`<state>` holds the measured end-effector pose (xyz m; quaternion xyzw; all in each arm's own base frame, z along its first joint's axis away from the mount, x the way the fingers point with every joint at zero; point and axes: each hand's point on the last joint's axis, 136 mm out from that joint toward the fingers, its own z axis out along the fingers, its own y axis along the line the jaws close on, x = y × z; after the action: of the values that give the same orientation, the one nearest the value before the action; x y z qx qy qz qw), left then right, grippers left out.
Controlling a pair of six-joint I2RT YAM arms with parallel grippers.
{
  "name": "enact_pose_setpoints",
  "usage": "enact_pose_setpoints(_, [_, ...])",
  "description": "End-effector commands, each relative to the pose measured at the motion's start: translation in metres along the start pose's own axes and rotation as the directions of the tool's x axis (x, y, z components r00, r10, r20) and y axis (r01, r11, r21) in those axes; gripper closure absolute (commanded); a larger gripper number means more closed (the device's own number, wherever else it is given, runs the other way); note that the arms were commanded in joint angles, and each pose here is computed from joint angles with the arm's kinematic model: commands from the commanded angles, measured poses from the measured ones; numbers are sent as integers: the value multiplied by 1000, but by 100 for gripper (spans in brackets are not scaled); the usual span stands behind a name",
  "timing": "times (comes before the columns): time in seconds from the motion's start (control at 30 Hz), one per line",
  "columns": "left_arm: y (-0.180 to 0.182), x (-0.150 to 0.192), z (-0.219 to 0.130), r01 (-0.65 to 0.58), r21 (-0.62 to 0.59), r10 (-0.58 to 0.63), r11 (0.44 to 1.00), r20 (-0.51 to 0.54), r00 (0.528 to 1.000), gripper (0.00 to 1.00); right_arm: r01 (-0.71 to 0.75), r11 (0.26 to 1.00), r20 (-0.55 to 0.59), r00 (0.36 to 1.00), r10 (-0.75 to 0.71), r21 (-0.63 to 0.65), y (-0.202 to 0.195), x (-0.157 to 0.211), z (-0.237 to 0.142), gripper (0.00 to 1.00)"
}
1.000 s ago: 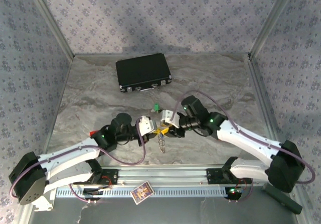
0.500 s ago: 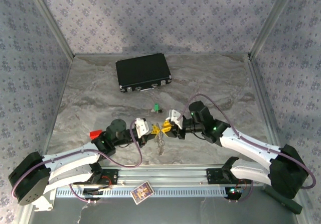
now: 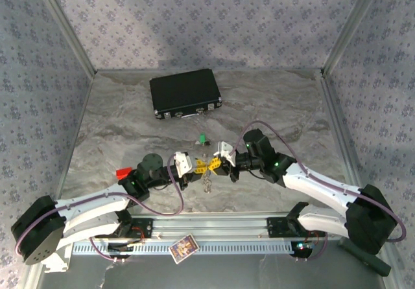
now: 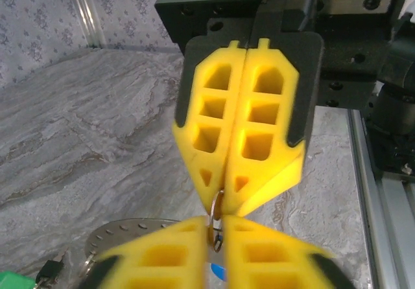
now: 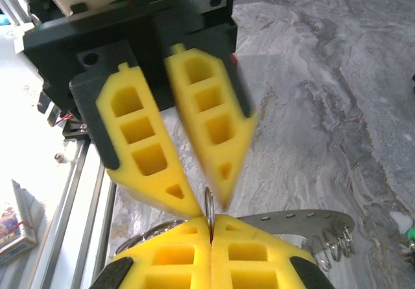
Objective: Put the keys on the keyring
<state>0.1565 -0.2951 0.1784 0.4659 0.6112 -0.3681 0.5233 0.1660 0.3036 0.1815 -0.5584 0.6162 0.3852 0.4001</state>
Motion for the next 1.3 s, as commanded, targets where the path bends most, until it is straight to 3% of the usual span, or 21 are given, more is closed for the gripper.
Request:
enact_pose_setpoints(0.0, [-3, -17, -1, -27, 22, 27, 999, 20, 999, 71, 42, 999, -16, 999, -42, -21, 3, -14, -5, 100])
enact_pose_setpoints(0.23, [-6, -7, -2, -56, 47, 61, 997, -99, 993, 72, 107, 994, -193, 975, -111, -27, 5, -7, -9, 100])
enact_pose_setpoints(0.4, [-9, -11, -2, -65, 70, 72, 995, -90, 993, 75, 133, 990, -299, 944, -139, -39, 4, -4, -8, 100])
enact_pose_setpoints(0.6, [-13, -13, 0, -70, 99, 79, 993, -87, 993, 85, 159, 985, -314, 934, -170, -60, 5, -7, -5, 100])
enact_pose_setpoints(0.83, [-15, -14, 2, -69, 114, 78, 991, -82, 994, 86, 155, 984, -317, 932, -175, -87, 9, -8, 1, 100])
enact_pose_setpoints(0.97, [-15, -13, 4, -71, 120, 82, 990, -87, 993, 100, 161, 983, -310, 933, -181, -87, 9, -10, 1, 100])
enact_pose_setpoints(1.1, [-15, -11, 4, -64, 116, 74, 991, -81, 994, 100, 83, 997, -231, 969, -81, -5, -4, -16, -6, 70])
enact_pose_setpoints(1.27, [-12, -11, 5, -48, 89, 51, 995, -31, 998, 100, -48, 996, -112, 992, 55, 69, -12, -6, -19, 65])
